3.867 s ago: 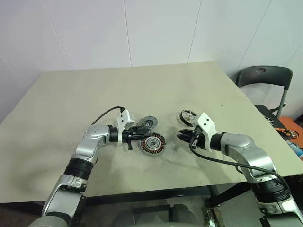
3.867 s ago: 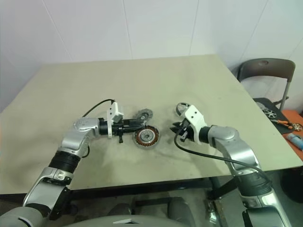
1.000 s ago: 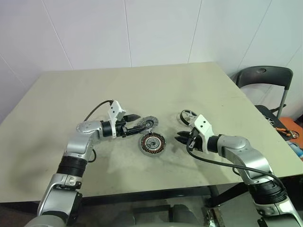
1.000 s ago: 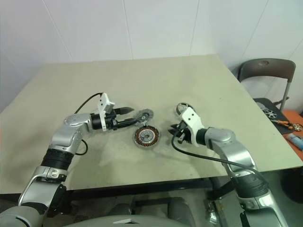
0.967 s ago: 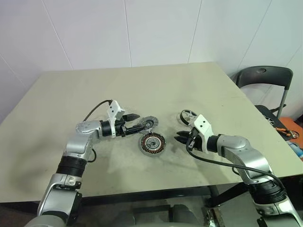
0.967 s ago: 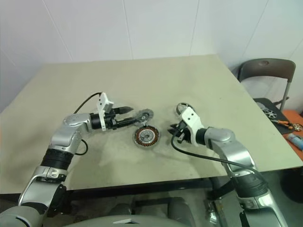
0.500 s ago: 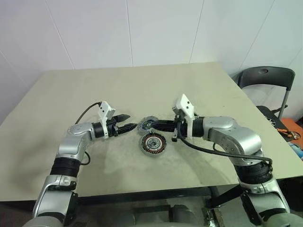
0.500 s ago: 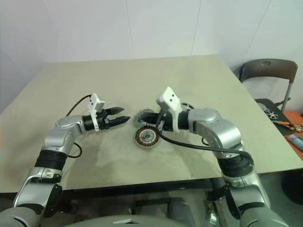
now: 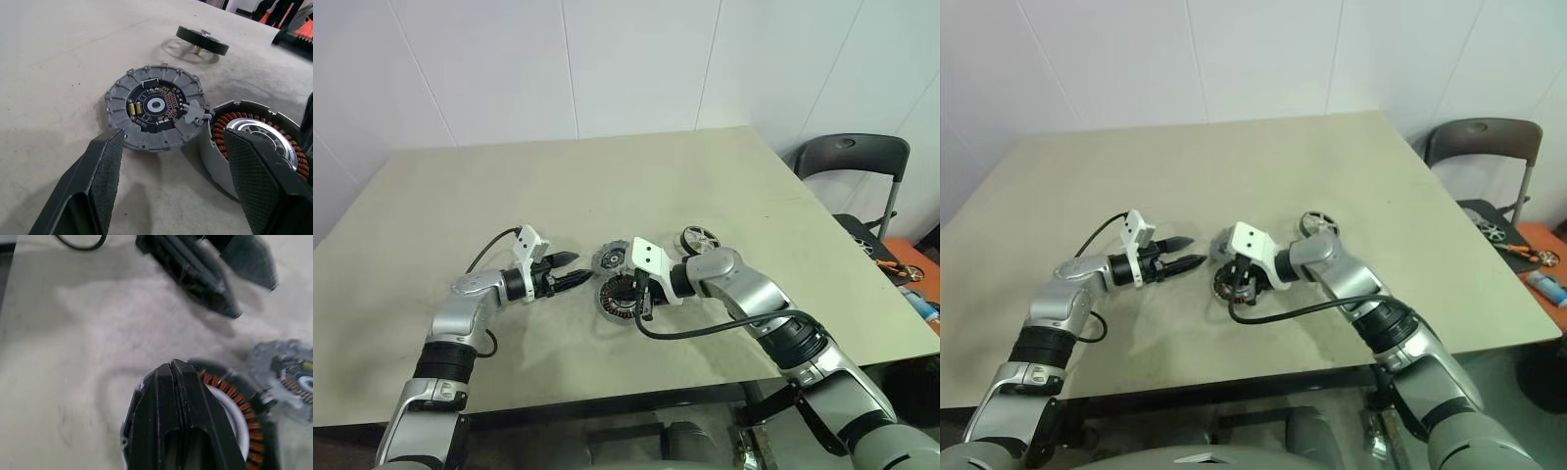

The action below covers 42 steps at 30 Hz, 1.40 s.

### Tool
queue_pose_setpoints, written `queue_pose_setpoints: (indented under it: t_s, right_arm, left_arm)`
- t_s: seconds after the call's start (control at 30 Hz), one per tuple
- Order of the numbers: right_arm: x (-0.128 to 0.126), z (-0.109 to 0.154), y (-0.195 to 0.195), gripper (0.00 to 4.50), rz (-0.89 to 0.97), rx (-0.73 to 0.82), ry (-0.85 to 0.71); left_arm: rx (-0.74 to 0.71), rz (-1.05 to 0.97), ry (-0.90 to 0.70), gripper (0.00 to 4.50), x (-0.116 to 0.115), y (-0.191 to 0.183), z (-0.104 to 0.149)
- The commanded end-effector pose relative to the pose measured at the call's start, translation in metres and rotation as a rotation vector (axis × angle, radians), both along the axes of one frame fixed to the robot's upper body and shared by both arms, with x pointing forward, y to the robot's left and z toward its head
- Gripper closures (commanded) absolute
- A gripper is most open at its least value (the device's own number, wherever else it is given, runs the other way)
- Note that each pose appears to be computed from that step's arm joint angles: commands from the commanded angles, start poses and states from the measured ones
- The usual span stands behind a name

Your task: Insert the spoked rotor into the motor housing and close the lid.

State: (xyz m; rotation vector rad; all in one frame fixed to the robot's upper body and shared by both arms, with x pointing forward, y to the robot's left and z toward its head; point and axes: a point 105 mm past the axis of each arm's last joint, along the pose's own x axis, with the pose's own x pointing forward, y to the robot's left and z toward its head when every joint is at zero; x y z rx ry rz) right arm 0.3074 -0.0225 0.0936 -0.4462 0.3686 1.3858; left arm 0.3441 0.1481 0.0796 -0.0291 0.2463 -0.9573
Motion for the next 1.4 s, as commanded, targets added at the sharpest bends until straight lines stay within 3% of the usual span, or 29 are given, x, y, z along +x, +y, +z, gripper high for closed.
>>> queue_pose_setpoints:
  t_s: [0.03,0.47,0.77,1.4]
  right_arm:
    - [0.001,0.008,0.004,4.48,0.036,0.011,-0.049]
    - [0.001,0.006,0.011,4.48,0.100,-0.037,-0.097]
    - [0.005,-0.013,0.003,4.48,0.106,-0.104,-0.099]
    - [0.021,0.010,-0.038,4.48,0.022,-0.130,-0.221]
  left_arm:
    - [0.010,0.015,-0.057,1.10,0.003,0.005,0.012]
    - [0.020,0.025,-0.052,1.10,0.005,0.007,0.007]
    - [0.021,0.025,-0.059,1.10,0.005,0.006,0.006]
    - [0.018,0.016,-0.058,1.10,0.006,0.000,0.002]
